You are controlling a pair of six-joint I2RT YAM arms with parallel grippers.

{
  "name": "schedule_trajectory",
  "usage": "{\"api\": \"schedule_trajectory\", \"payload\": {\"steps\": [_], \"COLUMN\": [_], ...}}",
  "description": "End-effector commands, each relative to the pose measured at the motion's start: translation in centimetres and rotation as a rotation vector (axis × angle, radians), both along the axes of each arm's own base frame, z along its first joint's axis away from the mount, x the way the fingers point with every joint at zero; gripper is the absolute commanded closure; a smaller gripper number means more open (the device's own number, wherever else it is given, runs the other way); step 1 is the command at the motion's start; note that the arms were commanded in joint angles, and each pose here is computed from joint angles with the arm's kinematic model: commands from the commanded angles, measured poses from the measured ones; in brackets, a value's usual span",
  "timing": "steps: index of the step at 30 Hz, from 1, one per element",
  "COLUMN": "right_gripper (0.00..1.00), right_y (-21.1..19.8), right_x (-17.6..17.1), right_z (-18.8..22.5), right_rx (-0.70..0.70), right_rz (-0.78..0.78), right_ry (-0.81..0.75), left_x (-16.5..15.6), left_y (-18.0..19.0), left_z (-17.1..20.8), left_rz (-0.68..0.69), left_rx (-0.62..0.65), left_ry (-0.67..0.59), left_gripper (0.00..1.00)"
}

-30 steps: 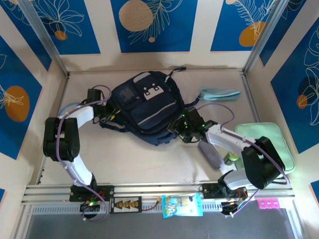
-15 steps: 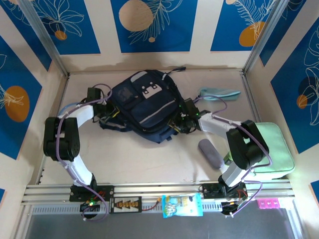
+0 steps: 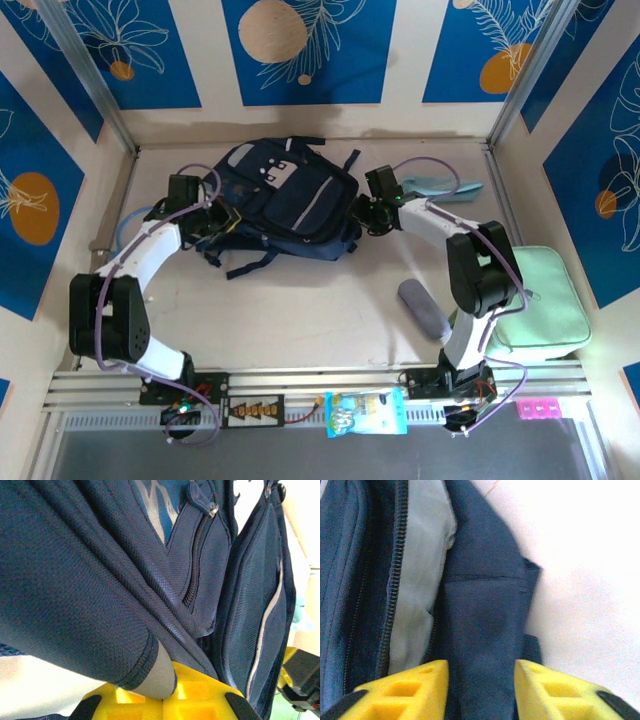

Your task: Pack the student bag

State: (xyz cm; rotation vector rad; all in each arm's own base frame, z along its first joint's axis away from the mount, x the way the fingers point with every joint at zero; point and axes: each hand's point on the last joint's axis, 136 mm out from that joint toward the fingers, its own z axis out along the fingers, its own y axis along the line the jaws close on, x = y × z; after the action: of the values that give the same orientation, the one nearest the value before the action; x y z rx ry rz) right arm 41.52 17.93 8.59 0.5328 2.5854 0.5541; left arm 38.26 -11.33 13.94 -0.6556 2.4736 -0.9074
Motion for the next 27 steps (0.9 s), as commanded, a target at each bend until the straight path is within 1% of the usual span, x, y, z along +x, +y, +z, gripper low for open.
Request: {"api": "schedule_trajectory", "payload": {"steps": [1, 3, 4, 6, 8, 9, 10, 13, 15, 18, 21, 24, 27], "right_gripper": [0.53, 0.49, 0.46, 0.39, 0.20, 0.17, 0.17, 0.18, 0.21, 0.28, 0.34, 0.43, 0.52], "right_y": [-3.4, -4.1, -4.3, -3.5, -2.1, -1.3, -0.5, 2.5, 4.8, 9.2, 13.4, 16.5, 18.4], "right_x": [-1.9, -3.1, -3.8, -5.2, -6.7, -7.3, -7.9, -9.7, -10.7, -12.0, -13.0, -13.2, -12.8], "right_z": [2.6, 3.9, 4.5, 5.8, 7.4, 7.9, 8.5, 9.5, 9.9, 10.2, 9.6, 8.7, 8.0], "right_rx": [-0.131, -0.168, -0.185, -0.196, -0.208, -0.206, -0.207, -0.180, -0.155, -0.136, -0.161, -0.190, -0.217], "right_rz": [-0.010, 0.004, 0.013, 0.066, 0.114, 0.133, 0.147, 0.198, 0.231, 0.308, 0.380, 0.419, 0.432], "right_ry": [-0.045, -0.056, -0.054, -0.071, -0.107, -0.117, -0.126, -0.138, -0.144, -0.159, -0.163, -0.158, -0.170], "left_x": [0.3, 0.4, 0.5, 1.0, 1.2, 1.2, 1.2, 0.9, 0.7, 0.3, 0.0, -0.2, -0.5], "left_y": [-2.6, -2.3, -1.8, -1.4, -1.6, -1.9, -2.3, -3.3, -3.9, -4.7, -5.2, -5.5, -5.5], "left_z": [2.0, 2.0, 2.1, 3.0, 3.9, 4.2, 4.5, 5.1, 5.3, 5.6, 5.9, 6.1, 6.3], "left_rz": [-0.070, -0.018, 0.034, 0.108, 0.146, 0.147, 0.140, 0.115, 0.109, 0.094, 0.080, 0.072, 0.070], "left_rx": [-0.047, -0.038, -0.032, -0.057, -0.094, -0.102, -0.107, -0.114, -0.120, -0.127, -0.130, -0.133, -0.132], "left_ry": [-0.061, -0.050, -0.052, -0.106, -0.137, -0.142, -0.143, -0.141, -0.139, -0.131, -0.132, -0.133, -0.134], "left_gripper": [1.00, 1.00, 1.00, 1.00, 1.00, 1.00, 1.00, 1.00, 1.00, 1.00, 1.00, 1.00, 1.00]}}
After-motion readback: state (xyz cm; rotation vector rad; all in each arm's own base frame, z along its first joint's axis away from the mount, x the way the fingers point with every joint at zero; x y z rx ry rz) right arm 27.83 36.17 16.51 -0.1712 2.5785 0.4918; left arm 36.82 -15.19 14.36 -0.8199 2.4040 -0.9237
